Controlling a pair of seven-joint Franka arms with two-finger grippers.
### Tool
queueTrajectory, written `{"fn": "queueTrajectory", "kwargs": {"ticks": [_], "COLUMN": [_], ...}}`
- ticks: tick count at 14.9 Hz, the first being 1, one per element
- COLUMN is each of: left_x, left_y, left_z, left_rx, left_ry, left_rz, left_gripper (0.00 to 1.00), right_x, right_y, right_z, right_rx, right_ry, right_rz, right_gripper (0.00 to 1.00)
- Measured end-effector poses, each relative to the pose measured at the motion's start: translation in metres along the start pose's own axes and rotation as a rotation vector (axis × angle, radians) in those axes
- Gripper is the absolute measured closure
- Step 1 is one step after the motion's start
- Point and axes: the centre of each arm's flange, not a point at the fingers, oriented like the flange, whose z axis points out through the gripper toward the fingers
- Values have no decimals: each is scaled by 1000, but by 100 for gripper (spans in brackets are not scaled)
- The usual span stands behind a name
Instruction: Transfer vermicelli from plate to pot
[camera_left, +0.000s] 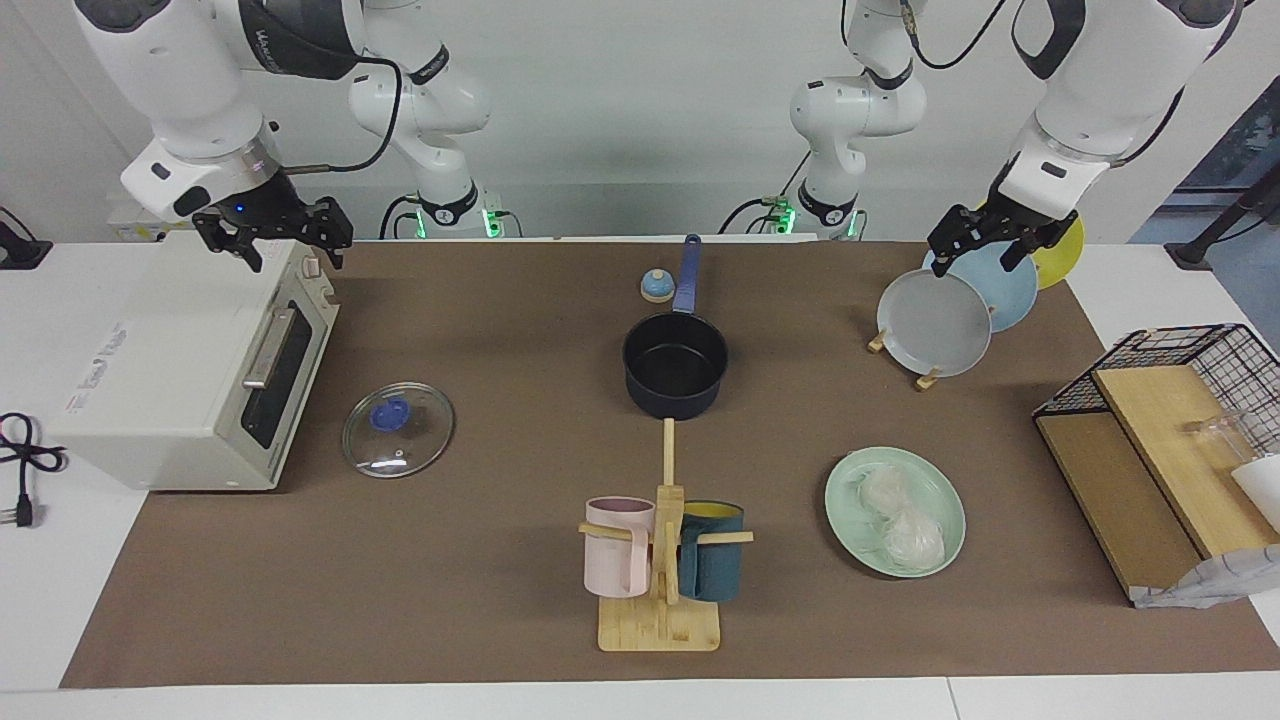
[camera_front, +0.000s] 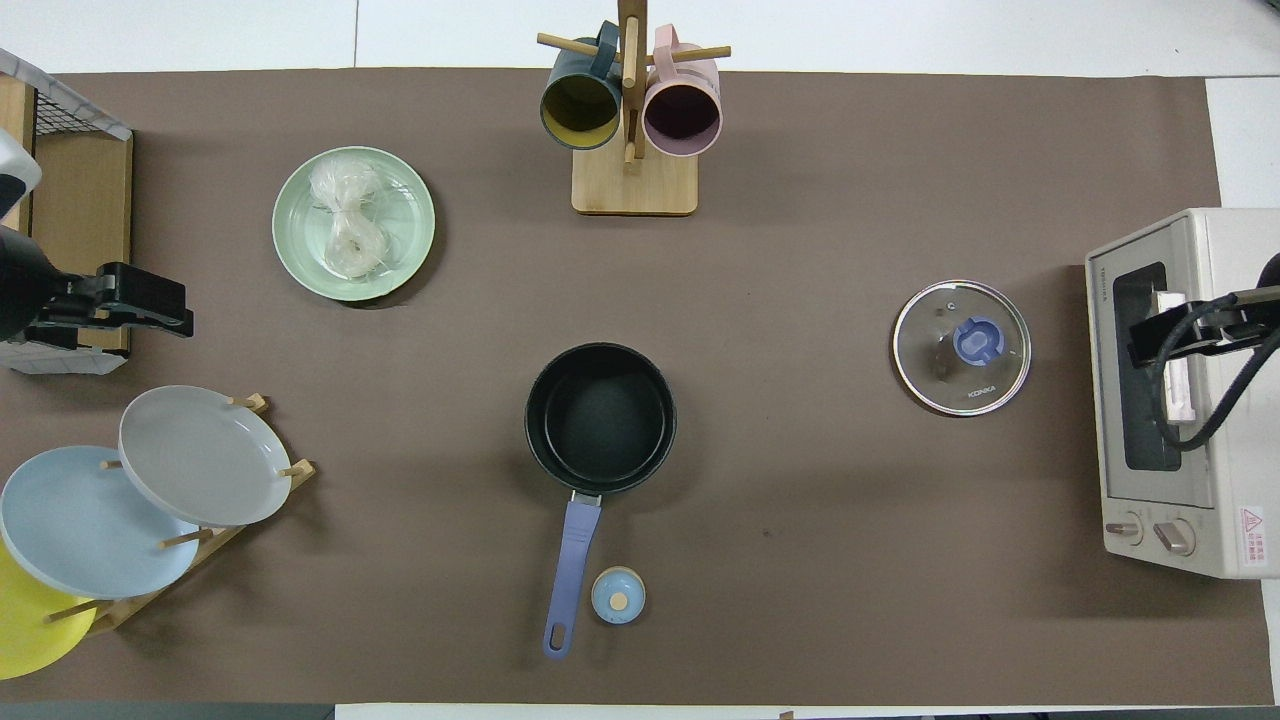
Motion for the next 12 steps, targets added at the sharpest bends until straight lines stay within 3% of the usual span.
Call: {"fn": "queueTrajectory", "kwargs": {"ticks": [12], "left_x": [3], "left_y": [-5], "left_z": [-3], "left_rx": [-9], "left_ry": [25], "left_rz": [20], "left_gripper": [0], "right_x": [0], "right_y": [0], "right_z": [0], "right_rx": [0], "right_ry": [0], "right_rz": [0], "right_gripper": [0]}}
